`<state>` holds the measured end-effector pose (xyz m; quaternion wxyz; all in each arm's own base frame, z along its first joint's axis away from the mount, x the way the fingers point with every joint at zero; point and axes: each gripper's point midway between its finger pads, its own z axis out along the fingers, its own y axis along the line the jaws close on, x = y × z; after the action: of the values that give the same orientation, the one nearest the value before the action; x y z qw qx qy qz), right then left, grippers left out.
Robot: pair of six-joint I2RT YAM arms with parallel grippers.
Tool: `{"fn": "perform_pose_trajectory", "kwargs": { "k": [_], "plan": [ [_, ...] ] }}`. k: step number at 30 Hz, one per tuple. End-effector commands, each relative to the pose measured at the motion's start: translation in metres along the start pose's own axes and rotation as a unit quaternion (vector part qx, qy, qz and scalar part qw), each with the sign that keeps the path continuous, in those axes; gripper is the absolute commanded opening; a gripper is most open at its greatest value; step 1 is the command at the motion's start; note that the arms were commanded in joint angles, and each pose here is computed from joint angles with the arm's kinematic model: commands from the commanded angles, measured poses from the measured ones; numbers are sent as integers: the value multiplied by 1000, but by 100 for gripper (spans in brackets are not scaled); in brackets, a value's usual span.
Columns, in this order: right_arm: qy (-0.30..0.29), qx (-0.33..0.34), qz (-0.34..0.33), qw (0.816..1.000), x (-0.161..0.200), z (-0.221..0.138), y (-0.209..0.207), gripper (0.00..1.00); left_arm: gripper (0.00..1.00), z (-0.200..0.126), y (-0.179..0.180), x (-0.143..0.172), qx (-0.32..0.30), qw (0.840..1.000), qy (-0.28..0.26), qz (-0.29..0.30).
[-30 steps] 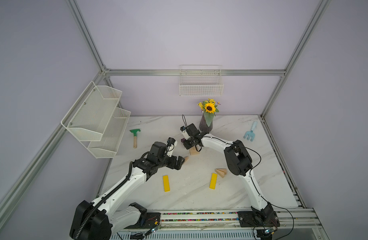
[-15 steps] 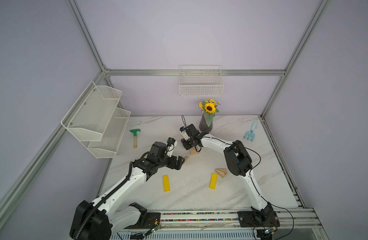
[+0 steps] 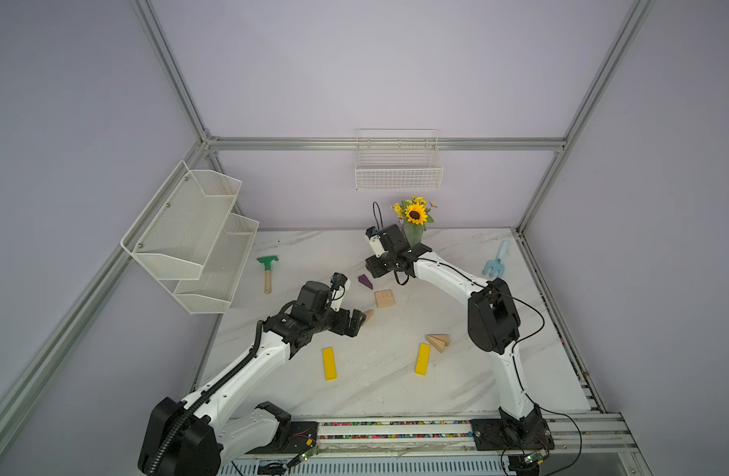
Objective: Assemble a small pinwheel with building blocks
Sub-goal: Assemble the building block at the center of the board, then move the building block to the center of the board.
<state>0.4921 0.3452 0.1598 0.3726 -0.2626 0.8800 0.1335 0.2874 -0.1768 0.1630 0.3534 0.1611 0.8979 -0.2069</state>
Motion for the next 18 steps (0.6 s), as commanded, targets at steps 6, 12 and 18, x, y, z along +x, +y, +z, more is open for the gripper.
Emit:
{"fn": "perform_pose_trajectory", "kwargs": {
  "k": [6, 12, 18],
  "plan": [
    [-14, 30, 43, 999, 21, -85, -14, 63, 100, -12, -2, -20, 0, 999, -33, -1],
    [40, 57, 156, 985, 121, -125, -24, 64, 100, -10, -4, -18, 6, 1000, -28, -1],
    [70, 85, 269, 957, 200, -161, -30, 64, 100, -2, -9, -20, 19, 1000, -23, -5]
  ]
}}
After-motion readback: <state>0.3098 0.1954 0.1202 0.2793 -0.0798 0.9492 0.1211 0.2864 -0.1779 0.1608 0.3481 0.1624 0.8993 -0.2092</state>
